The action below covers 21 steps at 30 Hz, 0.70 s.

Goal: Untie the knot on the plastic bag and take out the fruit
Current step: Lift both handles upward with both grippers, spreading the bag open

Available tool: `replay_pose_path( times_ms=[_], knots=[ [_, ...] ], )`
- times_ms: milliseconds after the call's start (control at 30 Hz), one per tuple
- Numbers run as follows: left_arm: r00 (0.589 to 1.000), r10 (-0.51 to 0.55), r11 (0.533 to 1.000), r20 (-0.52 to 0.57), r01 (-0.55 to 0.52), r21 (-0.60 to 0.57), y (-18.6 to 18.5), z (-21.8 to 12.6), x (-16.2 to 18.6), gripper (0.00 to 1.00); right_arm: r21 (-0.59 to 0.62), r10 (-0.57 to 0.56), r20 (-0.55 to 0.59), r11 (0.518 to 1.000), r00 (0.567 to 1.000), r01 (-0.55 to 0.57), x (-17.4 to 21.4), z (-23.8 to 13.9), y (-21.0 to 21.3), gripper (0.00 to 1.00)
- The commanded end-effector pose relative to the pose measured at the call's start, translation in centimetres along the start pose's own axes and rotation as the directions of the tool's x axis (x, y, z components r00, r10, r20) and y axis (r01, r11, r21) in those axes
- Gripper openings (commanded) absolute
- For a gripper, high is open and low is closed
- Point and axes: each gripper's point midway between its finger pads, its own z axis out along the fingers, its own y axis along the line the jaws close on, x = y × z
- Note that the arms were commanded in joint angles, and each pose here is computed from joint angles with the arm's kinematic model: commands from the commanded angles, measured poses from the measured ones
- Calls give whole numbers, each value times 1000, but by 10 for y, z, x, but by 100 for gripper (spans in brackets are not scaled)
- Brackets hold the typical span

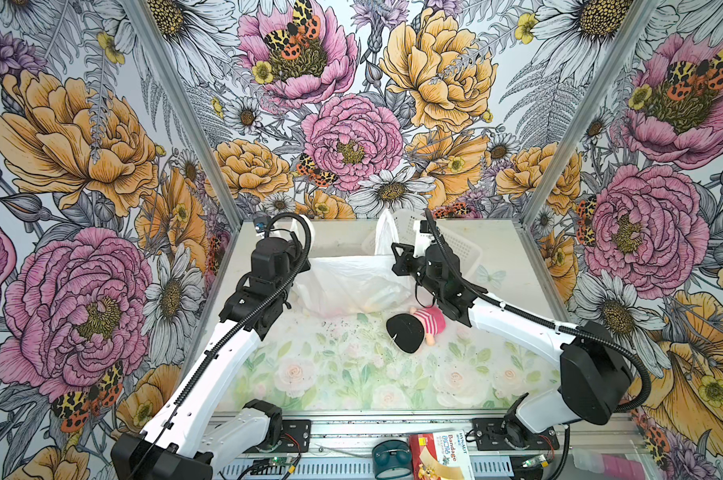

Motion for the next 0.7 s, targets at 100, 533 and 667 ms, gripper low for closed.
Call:
replay_pose_path(
  times_ms=[100,533,667],
  knots=[
    [983,-180,982,36,178,58,12,6,-47,0,-10,3,-14,1000,1000,-4,-28,26,19,0],
    [985,-163,979,64,153,138,-5,-27,-49,0,-191,-33,8,981,999,34,-37,70,50,0],
    [990,-136,988,33,133,80,5,-48,-5,0,-141,-45,21,989,999,47,-21,49,36,0]
  ],
)
